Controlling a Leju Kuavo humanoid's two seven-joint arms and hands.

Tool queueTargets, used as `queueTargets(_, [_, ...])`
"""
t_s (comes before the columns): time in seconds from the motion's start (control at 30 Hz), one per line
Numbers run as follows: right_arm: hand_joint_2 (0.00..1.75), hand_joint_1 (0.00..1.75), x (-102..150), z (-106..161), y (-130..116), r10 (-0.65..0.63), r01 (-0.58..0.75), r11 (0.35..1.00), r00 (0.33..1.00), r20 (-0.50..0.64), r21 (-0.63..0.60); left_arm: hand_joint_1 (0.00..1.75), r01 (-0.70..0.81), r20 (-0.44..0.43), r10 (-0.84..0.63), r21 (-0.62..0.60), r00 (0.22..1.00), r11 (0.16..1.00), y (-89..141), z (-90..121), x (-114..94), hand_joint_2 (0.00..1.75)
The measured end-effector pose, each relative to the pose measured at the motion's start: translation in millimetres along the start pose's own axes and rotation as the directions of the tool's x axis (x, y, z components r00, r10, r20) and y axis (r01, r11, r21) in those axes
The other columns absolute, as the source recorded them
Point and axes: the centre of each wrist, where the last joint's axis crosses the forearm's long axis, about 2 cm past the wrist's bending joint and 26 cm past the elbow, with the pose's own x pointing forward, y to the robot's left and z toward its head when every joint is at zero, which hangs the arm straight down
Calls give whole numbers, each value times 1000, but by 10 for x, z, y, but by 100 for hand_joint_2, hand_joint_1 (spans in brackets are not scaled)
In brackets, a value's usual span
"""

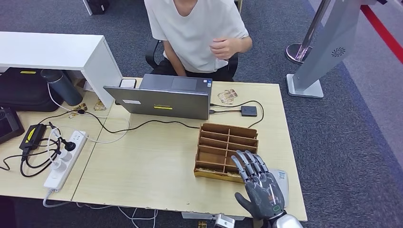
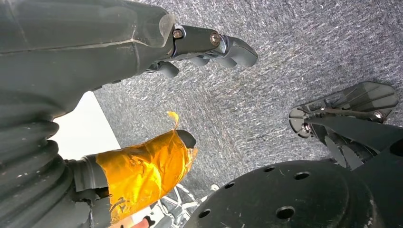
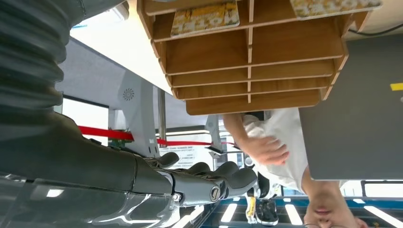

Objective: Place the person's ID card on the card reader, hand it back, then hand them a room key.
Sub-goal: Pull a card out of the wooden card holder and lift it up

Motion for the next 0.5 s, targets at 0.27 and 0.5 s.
queueTargets(0.27, [175, 0, 27, 6, 59, -21, 21, 999, 1000, -10, 24, 0, 0, 2, 0, 0, 1000, 1000, 0, 0, 0, 175])
queueTargets(0.5, [175, 0, 46, -5, 121, -40, 41, 999, 999, -22, 35, 0, 2, 5, -2, -1, 1000, 1000, 0, 0, 0, 175])
